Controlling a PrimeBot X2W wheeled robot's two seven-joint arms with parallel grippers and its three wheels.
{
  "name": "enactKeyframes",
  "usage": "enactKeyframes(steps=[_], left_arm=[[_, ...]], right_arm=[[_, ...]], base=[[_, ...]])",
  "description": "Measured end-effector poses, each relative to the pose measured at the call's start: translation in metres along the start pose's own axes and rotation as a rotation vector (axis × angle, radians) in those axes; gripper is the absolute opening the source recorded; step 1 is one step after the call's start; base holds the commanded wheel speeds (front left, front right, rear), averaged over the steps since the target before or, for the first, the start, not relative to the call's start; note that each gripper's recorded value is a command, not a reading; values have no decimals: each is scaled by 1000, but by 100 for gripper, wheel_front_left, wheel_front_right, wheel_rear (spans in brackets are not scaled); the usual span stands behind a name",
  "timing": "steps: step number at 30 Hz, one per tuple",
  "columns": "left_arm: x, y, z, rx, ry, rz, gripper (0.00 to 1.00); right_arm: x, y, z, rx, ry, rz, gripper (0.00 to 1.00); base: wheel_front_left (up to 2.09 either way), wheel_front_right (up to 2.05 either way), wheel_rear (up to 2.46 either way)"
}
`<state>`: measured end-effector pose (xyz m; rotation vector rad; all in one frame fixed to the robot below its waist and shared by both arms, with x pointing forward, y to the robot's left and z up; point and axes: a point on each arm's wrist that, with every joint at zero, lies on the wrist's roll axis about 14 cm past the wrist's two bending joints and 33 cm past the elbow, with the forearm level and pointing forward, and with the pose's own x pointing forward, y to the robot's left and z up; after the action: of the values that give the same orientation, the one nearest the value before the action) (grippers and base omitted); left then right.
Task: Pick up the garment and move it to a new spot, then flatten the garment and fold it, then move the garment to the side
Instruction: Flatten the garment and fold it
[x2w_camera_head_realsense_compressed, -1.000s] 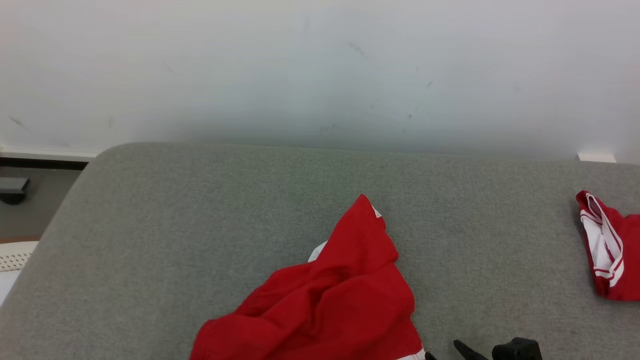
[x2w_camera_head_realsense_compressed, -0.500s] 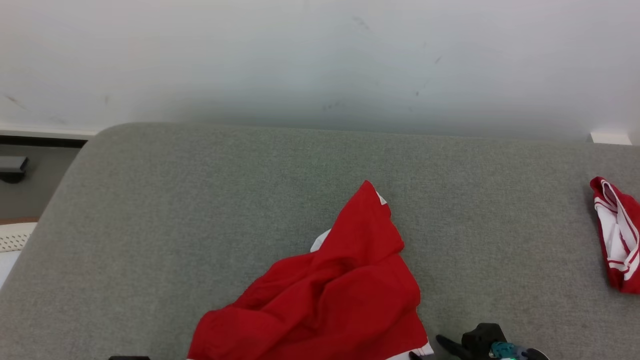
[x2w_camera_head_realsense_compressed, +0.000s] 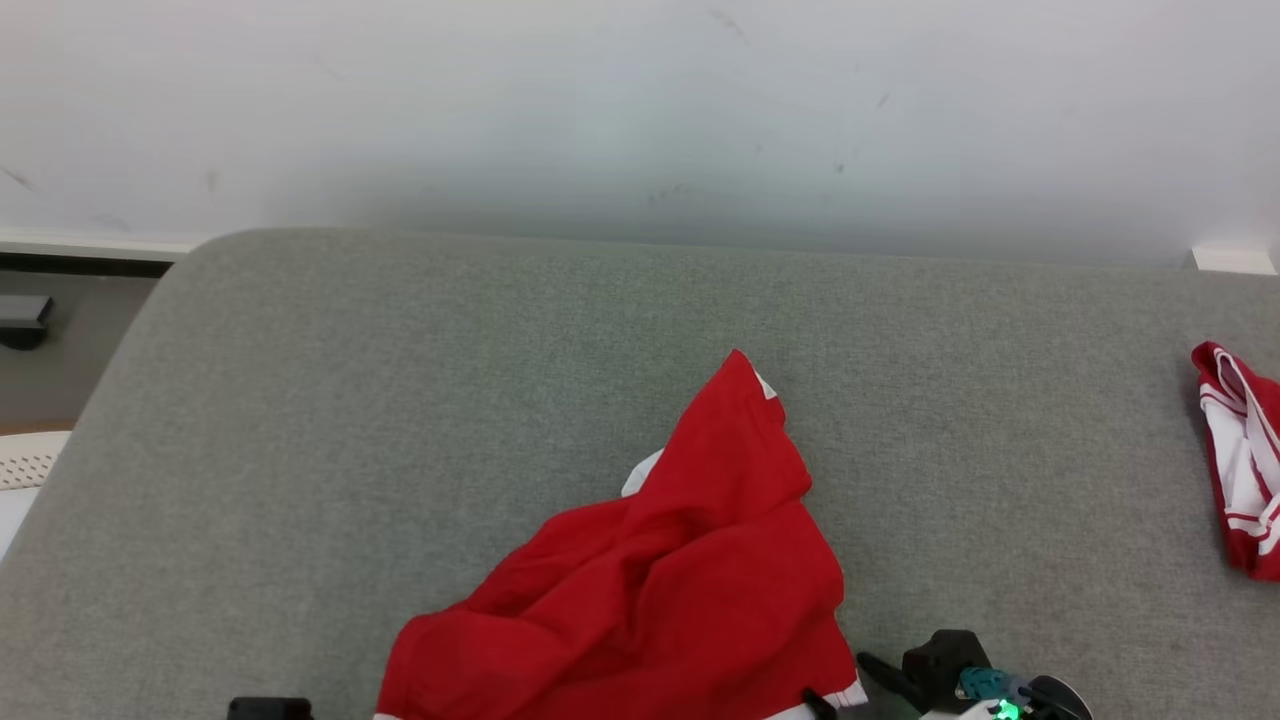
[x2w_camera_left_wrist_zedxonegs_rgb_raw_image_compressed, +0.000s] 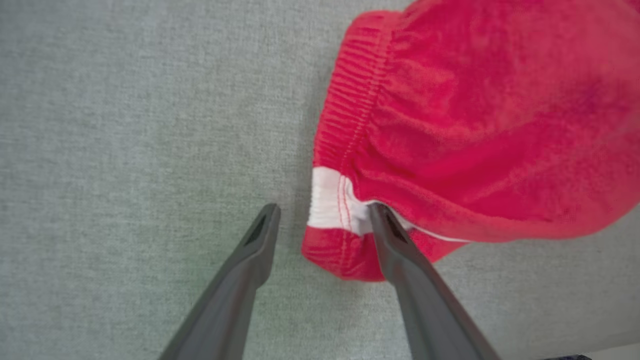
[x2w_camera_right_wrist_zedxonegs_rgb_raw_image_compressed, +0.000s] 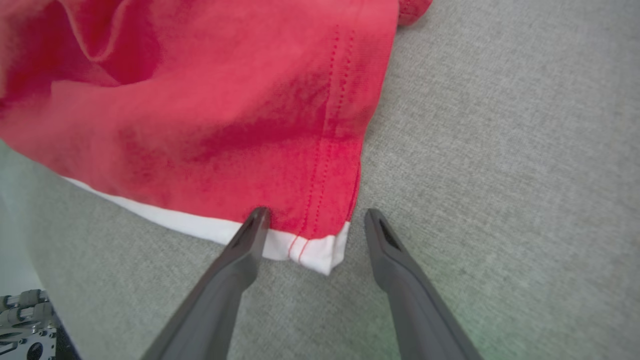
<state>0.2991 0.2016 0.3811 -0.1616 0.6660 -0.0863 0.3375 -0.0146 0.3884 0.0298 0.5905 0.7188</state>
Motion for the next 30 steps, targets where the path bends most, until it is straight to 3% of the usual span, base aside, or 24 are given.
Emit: enactKeyframes(steps=[3,4,5,6,7,8,10,15,20,30], left_arm=[[4,0,-4,6,22,-2,90],[5,-1,-4,9,24,-5,76],[7,-1,-4,13,27,-8,52],[8,-2,-5,13,33,-11,40],[10,-4,-5,16,38,-16,22],[11,-5,-4,17,39,-19,2],[14,-7,-4,15,39,-29,0],[16,-15,7,-22,-1,-55,0],[8,-28,45,-84,-131,-110,0],[-19,-68,101,-111,-292,-264,0]], right_arm=[[2,0,-1,-1,5,5,100],[2,1,-1,-4,8,8,100],[3,1,0,-7,9,10,100],[4,2,0,-6,10,13,100],[5,3,0,-6,11,19,75],[6,5,1,-4,9,25,35],[8,6,3,17,-1,32,0],[7,5,11,52,-50,25,0],[0,-13,37,95,-177,-26,0],[-30,-41,88,147,-396,-101,0]], base=[[0,0,0],[0,0,0],[0,0,0],[0,0,0],[0,0,0],[0,0,0],[0,0,0],[0,0,0],[0,0,0],[0,0,0]])
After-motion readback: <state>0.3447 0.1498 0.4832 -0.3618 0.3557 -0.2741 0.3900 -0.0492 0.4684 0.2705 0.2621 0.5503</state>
